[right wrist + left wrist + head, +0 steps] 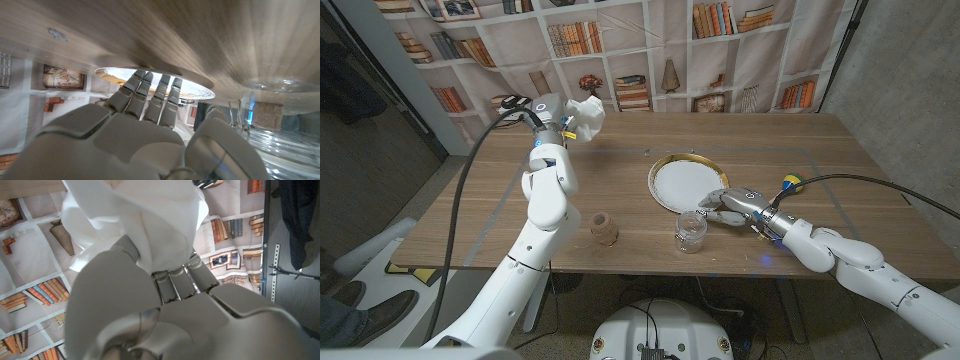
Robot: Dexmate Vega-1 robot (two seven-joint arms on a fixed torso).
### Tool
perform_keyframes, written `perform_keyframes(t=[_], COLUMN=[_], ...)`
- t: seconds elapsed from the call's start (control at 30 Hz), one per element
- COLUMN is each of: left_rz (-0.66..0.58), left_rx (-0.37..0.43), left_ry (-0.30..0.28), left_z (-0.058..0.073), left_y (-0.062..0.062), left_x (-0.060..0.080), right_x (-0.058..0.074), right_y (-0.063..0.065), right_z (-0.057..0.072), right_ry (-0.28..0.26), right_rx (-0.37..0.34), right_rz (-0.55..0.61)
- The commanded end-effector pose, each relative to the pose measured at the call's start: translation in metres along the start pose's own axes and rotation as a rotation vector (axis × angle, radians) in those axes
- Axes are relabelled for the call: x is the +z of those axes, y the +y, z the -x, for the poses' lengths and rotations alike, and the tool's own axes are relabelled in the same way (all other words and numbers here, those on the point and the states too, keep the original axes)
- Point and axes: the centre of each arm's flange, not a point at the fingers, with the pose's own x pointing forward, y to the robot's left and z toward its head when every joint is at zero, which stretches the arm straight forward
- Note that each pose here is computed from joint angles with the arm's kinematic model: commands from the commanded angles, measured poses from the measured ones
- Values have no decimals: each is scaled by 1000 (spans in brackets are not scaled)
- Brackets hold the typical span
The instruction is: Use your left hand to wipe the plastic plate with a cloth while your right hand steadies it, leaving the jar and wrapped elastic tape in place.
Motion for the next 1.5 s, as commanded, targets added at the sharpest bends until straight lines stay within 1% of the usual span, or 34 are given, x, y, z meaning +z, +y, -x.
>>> perform_keyframes(t=[0.03, 0.07, 0.1, 0.13, 0.17, 0.2, 0.23, 0.47, 0.7, 0.87, 1.07, 1.17, 1.33, 1.5], left_rz=[72, 79, 81, 85, 91, 92, 94, 111, 98, 84, 80, 84, 105, 111], left_rx=[81, 102, 103, 117, 119, 119, 124, 144, 139, 145, 117, 104, 89, 50], left_ry=[-182, -216, -219, -251, -271, -272, -301, -420, -510, -556, -606, -632, -674, -720], left_z=[3, 5, 5, 6, 6, 6, 6, 6, 5, 5, 3, 3, 4, 6], left_y=[14, 15, 15, 15, 16, 16, 16, 13, 9, 4, -2, -4, -10, -17], left_x=[14, 15, 15, 15, 15, 15, 16, 20, 28, 35, 44, 49, 59, 69], right_x=[0, 1, 1, 1, 1, 1, 1, 1, 2, 0, 1, 0, -2, -3], right_y=[2, 2, 2, 2, 2, 2, 2, 0, -1, 0, 0, 0, 1, 0], right_z=[-1, -1, -1, -1, -1, -1, -2, -2, -2, -1, -1, -1, 0, 0], right_ry=[26, 28, 29, 30, 30, 31, 31, 34, 34, 56, 55, 63, 78, 85], right_rx=[3, 2, 2, 4, 4, 4, 7, 7, 6, 2, 7, 10, 10, 7], right_rz=[-18, -22, -22, -22, -23, -23, -22, -32, -37, -65, -63, -66, -75, -72])
